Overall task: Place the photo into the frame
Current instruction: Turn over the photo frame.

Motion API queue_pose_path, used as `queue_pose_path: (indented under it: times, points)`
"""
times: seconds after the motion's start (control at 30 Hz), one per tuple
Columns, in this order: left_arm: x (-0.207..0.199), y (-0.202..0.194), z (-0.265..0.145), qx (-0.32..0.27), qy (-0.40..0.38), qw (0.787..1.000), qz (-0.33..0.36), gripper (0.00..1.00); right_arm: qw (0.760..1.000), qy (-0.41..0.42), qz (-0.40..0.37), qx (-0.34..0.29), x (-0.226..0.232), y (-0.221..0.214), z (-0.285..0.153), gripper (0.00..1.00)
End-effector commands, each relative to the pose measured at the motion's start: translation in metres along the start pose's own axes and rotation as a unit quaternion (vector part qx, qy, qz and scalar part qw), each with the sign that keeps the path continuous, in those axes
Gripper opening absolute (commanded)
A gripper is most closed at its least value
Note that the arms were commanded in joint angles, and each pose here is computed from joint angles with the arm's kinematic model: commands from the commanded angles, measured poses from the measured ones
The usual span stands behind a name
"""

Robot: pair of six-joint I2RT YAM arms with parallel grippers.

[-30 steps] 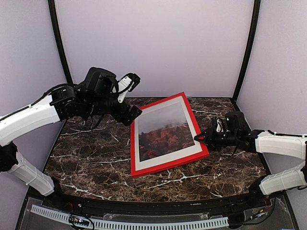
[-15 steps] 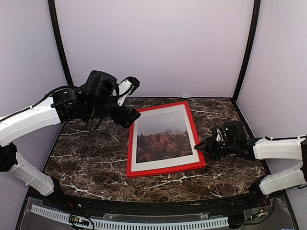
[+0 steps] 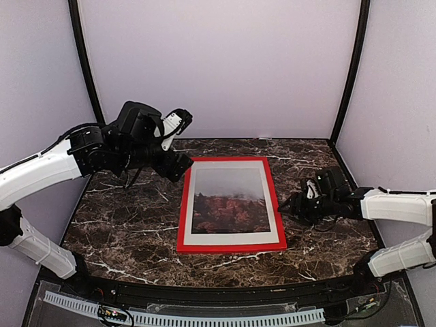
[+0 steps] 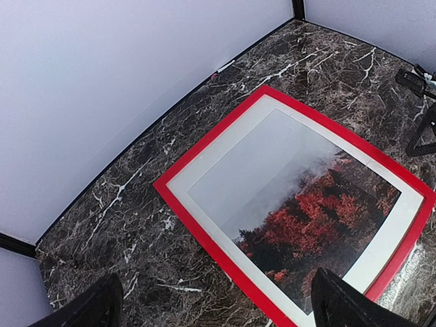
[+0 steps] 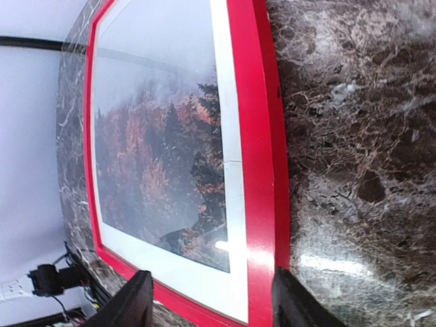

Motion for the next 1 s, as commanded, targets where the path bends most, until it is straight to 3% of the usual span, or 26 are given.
queue_pose_path:
  times: [0.0,0.13,0.47,0.73,0.97]
  points:
    - [0.013,-0.006,-0.01,0.0,0.019,0.999,-0.027,0.99,0.997,-0.038,-0.061,-0.033,0.02,0.016,-0.019,0.67]
    - [0.028,-0.013,-0.012,-0.005,0.023,0.997,-0.071,0.99,0.988,-0.078,-0.118,-0.063,0.04,0.033,-0.038,0.79]
    - [0.081,-0.064,-0.005,0.003,0.05,0.97,-0.236,0.99,0.954,-0.174,-0.205,-0.134,0.074,0.07,-0.082,0.98]
    - [0.132,-0.108,-0.01,0.013,0.108,0.936,-0.335,0.99,0.937,-0.232,-0.197,-0.173,0.071,0.095,-0.106,0.99]
    - [0.145,-0.126,-0.018,0.022,0.164,0.928,-0.335,0.99,0.925,-0.23,-0.228,-0.198,0.077,0.1,-0.122,0.99]
Point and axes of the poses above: each gripper's point midway between its finger pads, its own z axis out along the fingers, its own x axis along the line the jaws close on, y = z × x, the point moved 9 cm from there along -z, back along the fingers, and after that the axes turned 4 degrees about z, right-handed, at the moved point
